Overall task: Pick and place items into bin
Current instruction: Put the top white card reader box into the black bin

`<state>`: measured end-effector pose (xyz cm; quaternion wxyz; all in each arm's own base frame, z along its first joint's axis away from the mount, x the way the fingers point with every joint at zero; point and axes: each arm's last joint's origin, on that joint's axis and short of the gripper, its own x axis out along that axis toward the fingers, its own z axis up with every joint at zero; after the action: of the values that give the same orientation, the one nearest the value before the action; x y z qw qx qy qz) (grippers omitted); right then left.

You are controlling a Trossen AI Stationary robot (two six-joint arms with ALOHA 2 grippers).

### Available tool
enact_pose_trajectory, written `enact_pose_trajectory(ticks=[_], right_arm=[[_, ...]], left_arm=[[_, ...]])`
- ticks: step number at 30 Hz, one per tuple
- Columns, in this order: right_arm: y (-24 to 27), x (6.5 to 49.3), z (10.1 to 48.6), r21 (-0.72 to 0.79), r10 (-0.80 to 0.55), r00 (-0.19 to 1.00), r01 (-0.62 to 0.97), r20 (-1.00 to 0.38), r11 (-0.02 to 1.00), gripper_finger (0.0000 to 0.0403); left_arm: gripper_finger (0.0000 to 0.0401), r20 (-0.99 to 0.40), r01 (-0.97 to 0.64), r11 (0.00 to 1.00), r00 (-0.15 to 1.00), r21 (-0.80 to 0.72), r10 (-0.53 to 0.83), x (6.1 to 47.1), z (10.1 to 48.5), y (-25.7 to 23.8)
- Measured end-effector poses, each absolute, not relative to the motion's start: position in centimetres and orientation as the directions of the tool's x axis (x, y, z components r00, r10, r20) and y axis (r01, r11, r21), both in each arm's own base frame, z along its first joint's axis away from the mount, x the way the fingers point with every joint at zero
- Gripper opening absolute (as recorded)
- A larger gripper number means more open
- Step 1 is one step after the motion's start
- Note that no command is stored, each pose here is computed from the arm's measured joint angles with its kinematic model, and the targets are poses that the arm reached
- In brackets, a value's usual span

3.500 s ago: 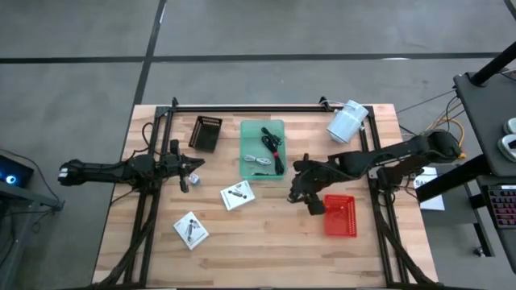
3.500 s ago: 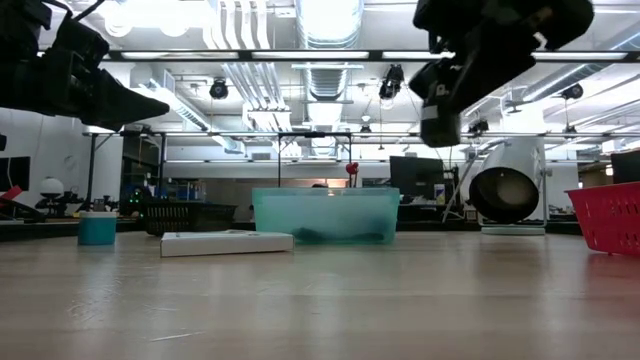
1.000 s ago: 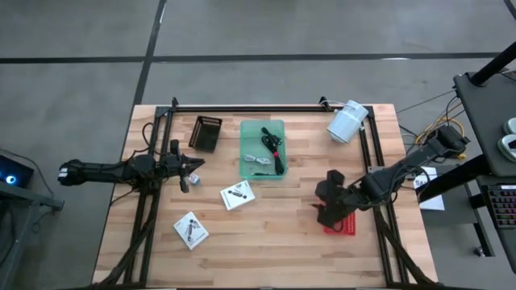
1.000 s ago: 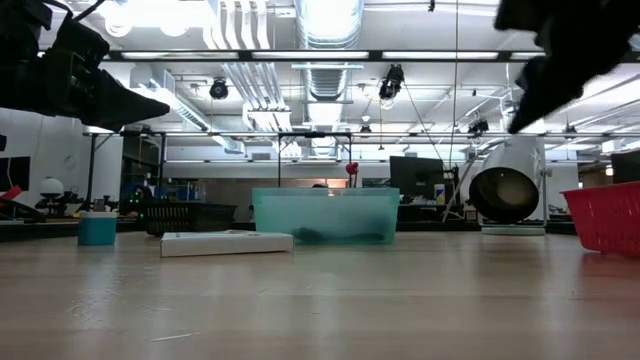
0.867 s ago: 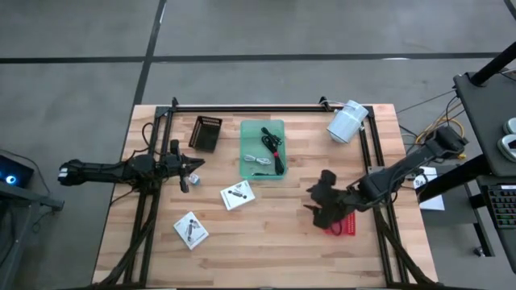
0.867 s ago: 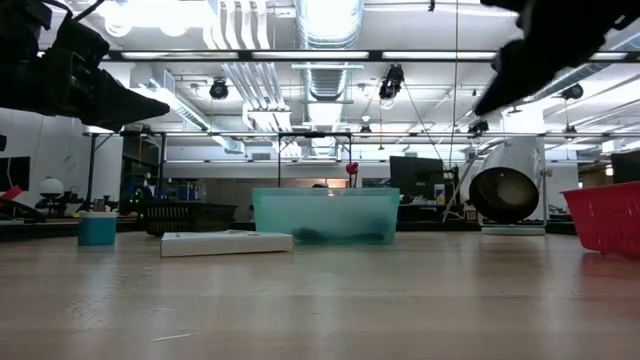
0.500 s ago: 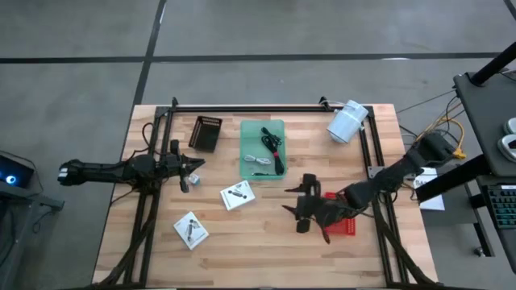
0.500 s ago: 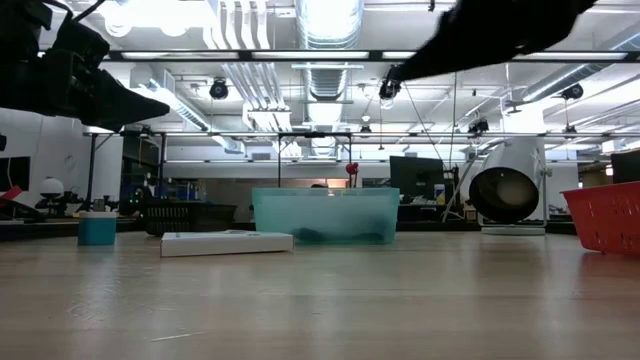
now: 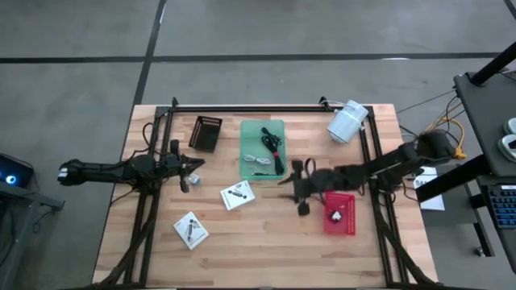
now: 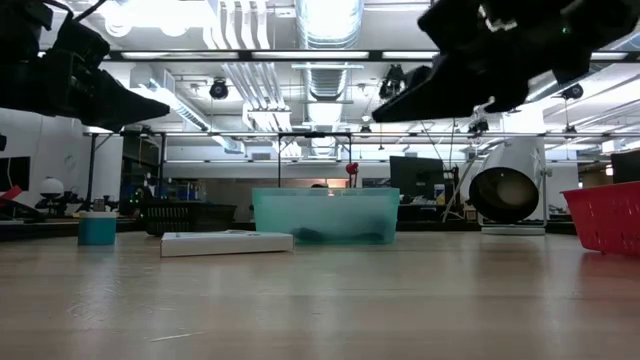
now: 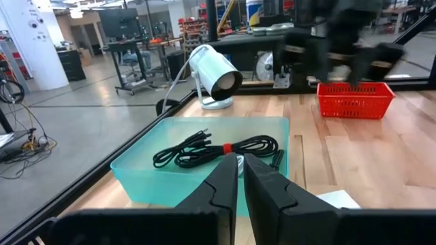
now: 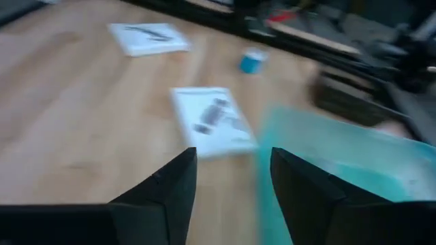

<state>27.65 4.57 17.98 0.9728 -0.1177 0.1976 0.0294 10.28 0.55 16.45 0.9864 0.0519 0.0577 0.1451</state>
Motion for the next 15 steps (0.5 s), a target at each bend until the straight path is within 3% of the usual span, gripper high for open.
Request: enact_pose_trajectory(ticks=[3, 10, 15], right_arm=[[2.4, 26.0, 18.3, -0.236, -0.049, 0.937, -0.036, -0.345, 0.971, 0.0163], [0.7, 20.6, 18.6, -0.329, 0.05, 0.998, -0.059, -0.035, 0.943, 0.0144], [0.1, 17.9, 18.4, -0.352, 0.025, 0.989, 0.028, 0.145, 0.936, 0.0136]], left_arm=[[0.001, -0.097, -0.281, 0.952, 0.951, 0.119, 0.293, 10.3, 16.5, 0.6], [0.001, -0.099, -0.281, 0.952, 0.951, 0.119, 0.293, 10.3, 16.4, 0.6], [0.001, -0.096, -0.282, 0.952, 0.951, 0.118, 0.293, 10.3, 16.5, 0.6]])
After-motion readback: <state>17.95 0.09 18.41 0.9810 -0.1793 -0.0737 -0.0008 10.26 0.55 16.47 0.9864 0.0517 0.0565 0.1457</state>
